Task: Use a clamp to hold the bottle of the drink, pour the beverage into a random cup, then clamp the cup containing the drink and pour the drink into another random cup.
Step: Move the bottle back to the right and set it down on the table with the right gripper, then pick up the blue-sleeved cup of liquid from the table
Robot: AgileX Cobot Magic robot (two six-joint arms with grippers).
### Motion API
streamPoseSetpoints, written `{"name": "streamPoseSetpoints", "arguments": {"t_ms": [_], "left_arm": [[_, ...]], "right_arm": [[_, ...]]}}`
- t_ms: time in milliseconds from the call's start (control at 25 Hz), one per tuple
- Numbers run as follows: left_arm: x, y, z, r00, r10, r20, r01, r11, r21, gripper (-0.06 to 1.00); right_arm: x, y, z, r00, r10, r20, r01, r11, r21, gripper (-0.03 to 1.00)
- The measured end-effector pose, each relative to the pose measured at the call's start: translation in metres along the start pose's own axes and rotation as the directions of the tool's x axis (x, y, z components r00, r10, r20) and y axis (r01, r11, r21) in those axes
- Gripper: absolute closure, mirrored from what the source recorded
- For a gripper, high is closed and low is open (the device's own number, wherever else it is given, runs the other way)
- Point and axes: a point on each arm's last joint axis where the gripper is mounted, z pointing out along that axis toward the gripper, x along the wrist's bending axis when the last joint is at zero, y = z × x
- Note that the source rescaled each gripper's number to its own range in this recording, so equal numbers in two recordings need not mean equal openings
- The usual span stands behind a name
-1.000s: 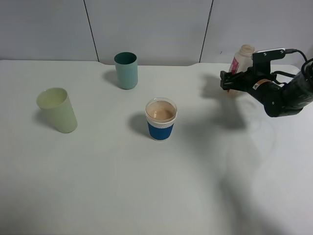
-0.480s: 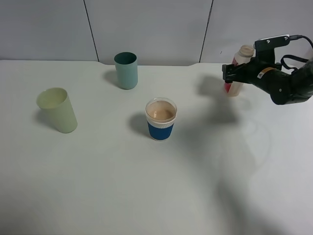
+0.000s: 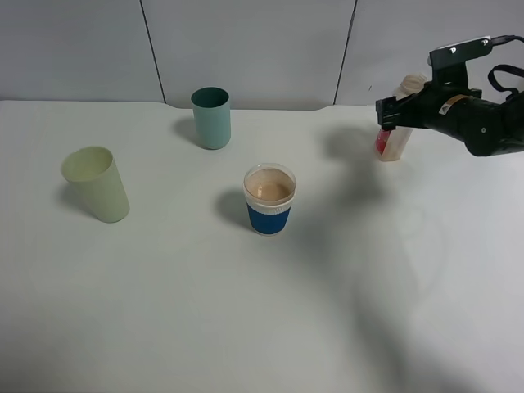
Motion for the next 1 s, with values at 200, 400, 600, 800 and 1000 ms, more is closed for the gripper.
{"name": "streamPoseSetpoints", "arguments": {"t_ms": [200,400,600,800,1000], "left_arm": [[0.0,0.0,0.0,1.0,0.0,0.0,0.0,1.0,0.0,0.27],[0.0,0.0,0.0,1.0,0.0,0.0,0.0,1.0,0.0,0.27],[0.0,0.0,0.0,1.0,0.0,0.0,0.0,1.0,0.0,0.27],[0.0,0.0,0.0,1.0,0.0,0.0,0.0,1.0,0.0,0.27],[0.0,0.0,0.0,1.0,0.0,0.0,0.0,1.0,0.0,0.27]], "right_arm": [[-0.003,0.011,-0.01,0.999,-0.029,0.015,0.028,0.999,0.014,0.15],[-0.007,0.021,-0.026,0.997,-0.064,0.05,0.064,0.998,0.004,0.15],[-0.01,0.047,-0.059,0.994,-0.087,0.063,0.089,0.996,-0.022,0.15],[-0.016,0.085,-0.093,0.994,-0.086,0.072,0.09,0.994,-0.055,0.15],[-0.021,0.121,-0.138,0.995,-0.073,0.074,0.08,0.991,-0.105,0.15]]}}
